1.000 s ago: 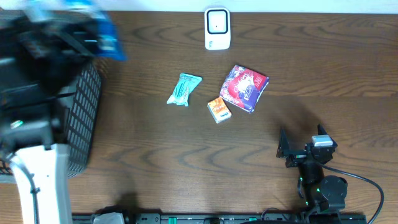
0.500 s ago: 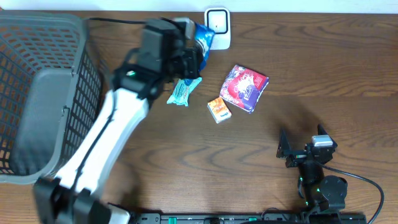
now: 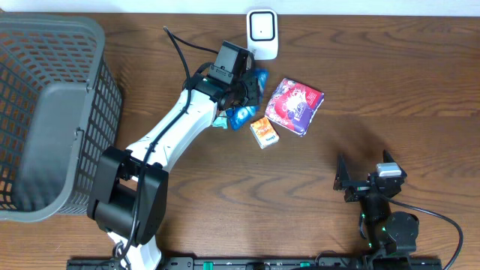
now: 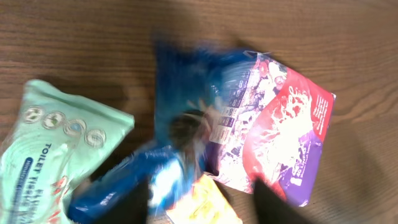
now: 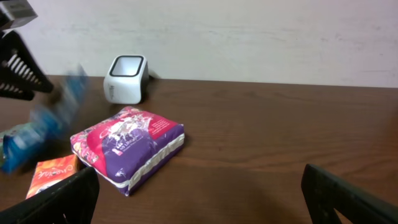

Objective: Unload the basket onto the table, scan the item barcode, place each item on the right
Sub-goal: 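Carry the blue Oreo pack out and drop it beside the other items, then pull the left gripper back and extend the right gripper toward the items, then close the right gripper on the pink-purple package and lift it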

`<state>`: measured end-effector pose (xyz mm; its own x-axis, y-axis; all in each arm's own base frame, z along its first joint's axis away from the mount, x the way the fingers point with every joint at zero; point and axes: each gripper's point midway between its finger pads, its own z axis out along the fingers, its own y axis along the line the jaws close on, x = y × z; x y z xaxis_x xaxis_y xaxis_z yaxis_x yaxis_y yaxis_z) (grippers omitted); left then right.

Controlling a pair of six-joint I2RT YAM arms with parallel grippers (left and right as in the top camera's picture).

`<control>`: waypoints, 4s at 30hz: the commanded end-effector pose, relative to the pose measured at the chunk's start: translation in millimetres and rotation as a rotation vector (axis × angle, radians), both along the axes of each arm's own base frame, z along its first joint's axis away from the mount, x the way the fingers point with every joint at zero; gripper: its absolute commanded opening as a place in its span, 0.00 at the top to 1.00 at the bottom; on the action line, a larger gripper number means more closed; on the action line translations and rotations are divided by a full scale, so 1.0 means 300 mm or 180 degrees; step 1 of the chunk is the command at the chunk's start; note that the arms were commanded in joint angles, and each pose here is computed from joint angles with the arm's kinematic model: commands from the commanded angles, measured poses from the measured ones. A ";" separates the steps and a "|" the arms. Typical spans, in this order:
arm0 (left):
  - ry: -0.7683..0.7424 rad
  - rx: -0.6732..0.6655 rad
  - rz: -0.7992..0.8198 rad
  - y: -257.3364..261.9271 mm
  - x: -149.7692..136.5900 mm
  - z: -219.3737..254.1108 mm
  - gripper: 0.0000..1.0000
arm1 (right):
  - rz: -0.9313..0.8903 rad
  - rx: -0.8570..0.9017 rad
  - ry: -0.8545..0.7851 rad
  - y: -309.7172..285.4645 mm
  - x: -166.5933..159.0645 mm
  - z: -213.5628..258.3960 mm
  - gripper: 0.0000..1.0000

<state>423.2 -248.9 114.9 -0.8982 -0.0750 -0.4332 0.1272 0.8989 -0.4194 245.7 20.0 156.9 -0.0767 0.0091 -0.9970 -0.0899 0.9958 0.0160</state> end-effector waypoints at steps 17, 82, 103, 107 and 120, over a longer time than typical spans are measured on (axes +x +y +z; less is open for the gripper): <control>-0.0746 -0.0006 0.0557 0.353 -0.073 0.496 0.12 | -0.0030 -0.0035 -0.0004 -0.008 0.000 -0.001 0.01; 0.0197 0.0346 0.0961 0.595 -0.369 0.434 0.02 | 0.2293 0.1247 0.1934 0.408 0.229 0.304 0.01; 0.0198 0.0347 0.0961 0.596 -0.369 0.434 0.02 | 0.0236 0.1957 0.3056 0.220 0.408 -0.100 0.01; 0.0198 0.0347 0.0961 0.596 -0.369 0.434 0.02 | 0.0337 0.1915 0.3024 0.256 0.417 -0.097 0.01; 0.0198 0.0347 0.0961 0.596 -0.369 0.434 0.02 | 0.0487 0.1866 0.2970 0.304 0.422 -0.081 0.01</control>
